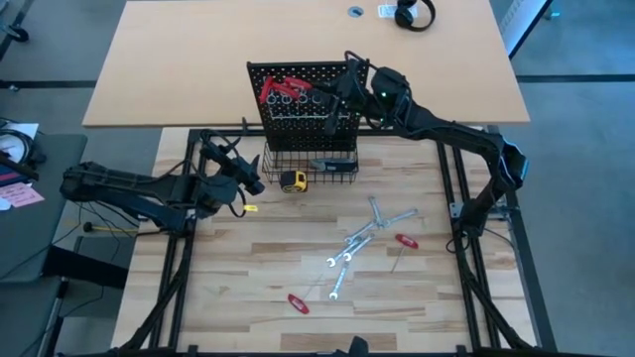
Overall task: Hang tools onto peg board
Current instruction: Hang the red T-handle Allen wrench into the pegboard
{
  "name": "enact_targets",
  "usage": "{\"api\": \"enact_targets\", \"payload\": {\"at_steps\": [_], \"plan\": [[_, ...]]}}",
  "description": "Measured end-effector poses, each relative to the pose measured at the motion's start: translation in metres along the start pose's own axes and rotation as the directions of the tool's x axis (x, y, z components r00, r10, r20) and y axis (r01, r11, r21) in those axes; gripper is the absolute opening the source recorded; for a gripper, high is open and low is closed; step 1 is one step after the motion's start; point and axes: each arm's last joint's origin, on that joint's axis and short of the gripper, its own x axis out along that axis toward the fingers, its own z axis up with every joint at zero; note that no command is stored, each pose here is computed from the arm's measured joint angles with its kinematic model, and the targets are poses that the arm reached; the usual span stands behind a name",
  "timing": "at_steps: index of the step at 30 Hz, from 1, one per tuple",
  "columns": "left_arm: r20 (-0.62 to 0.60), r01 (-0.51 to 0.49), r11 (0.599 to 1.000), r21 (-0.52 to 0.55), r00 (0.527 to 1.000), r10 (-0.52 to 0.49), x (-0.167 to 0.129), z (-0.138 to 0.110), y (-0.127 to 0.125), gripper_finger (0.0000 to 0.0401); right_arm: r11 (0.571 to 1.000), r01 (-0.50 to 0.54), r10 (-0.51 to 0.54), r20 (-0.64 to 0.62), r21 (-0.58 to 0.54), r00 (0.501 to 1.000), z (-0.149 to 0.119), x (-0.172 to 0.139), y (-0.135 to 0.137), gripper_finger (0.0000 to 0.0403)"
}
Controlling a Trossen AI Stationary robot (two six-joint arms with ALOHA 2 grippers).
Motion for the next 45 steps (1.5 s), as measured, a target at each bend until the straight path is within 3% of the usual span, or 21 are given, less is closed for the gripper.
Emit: {"api": "enact_targets", "payload": {"at_steps": [14, 23, 41, 45], "plan": [[0.000, 0.000, 1.000, 0.001, 1.000, 0.000, 0.000, 0.000, 0.000, 0.0306, 0.998, 0.037, -0.032, 0.113, -0.043, 0.993, 0.019, -0.004, -0.006, 0.0052], [0.000, 0.000, 1.000, 0.001, 1.000, 0.000, 0.000, 0.000, 0.000, 0.0306, 0.999, 0.028, -0.025, 0.069, -0.038, 0.997, 0.039, -0.007, -0.013, 0.0052], [0.000, 0.000, 1.000, -0.002, 1.000, 0.000, 0.000, 0.000, 0.000, 0.0306, 1.000, -0.019, 0.017, -0.089, -0.018, 0.996, 0.023, -0.007, -0.009, 0.0052], [0.000, 0.000, 1.000, -0.002, 1.000, 0.000, 0.000, 0.000, 0.000, 0.0306, 0.999, -0.026, 0.023, -0.110, -0.025, 0.994, 0.019, -0.005, -0.008, 0.0075]]}}
